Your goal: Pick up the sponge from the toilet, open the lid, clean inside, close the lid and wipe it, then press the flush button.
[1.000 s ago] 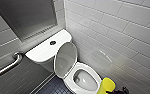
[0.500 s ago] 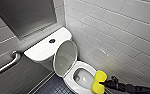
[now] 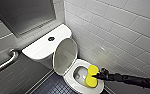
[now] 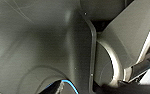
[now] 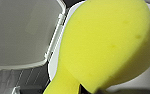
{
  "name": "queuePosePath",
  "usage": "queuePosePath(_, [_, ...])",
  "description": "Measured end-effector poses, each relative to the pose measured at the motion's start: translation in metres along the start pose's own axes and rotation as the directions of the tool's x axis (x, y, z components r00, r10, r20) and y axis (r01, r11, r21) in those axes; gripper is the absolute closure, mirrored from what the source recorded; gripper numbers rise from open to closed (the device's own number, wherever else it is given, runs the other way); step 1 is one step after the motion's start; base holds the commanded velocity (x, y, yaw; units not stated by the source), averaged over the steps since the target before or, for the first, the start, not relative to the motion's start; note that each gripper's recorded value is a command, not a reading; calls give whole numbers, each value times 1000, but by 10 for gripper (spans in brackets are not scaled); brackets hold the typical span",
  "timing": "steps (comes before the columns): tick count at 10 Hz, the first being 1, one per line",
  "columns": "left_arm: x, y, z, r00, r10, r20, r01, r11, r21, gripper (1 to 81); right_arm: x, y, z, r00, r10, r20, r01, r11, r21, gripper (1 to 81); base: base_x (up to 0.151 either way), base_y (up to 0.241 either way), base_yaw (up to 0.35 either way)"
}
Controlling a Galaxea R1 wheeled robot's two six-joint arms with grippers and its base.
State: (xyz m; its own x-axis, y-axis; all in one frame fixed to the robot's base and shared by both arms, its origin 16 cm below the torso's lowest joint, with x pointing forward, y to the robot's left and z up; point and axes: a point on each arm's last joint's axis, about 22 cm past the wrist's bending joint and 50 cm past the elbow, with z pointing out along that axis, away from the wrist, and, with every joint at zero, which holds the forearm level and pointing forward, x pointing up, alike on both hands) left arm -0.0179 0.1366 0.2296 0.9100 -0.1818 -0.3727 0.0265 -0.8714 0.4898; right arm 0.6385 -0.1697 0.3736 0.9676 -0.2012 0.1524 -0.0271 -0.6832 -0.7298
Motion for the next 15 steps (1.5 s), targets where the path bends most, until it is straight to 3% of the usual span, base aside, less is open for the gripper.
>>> queuePosePath(2, [-3, 3, 4, 1000, -5, 9, 5, 1000, -7, 10, 10, -1, 12, 999, -20, 42, 20, 1000, -4, 811, 0, 0, 0])
queuePosePath(5, [25, -10, 20, 1000, 9, -17, -9, 1000, -2, 10, 63, -9, 30, 996, -91, 12, 91, 996, -9, 811, 0, 0, 0])
queuePosePath(7, [35, -14, 25, 1000, 12, -27, -12, 1000, -2, 10, 60, -3, 46, 995, -88, 36, 89, 996, -20, 811, 0, 0, 0])
queuePosePath(10, [17, -13, 28, 1000, -6, 10, 6, 1000, -8, 10, 49, 2, 84, 995, -67, 73, 69, 997, -24, 811, 0, 0, 0])
queuePosePath(15, [13, -12, 29, 1000, -9, 15, 9, 1000, -10, 10, 77, -28, 112, 990, -129, 52, 130, 991, -17, 811, 0, 0, 0])
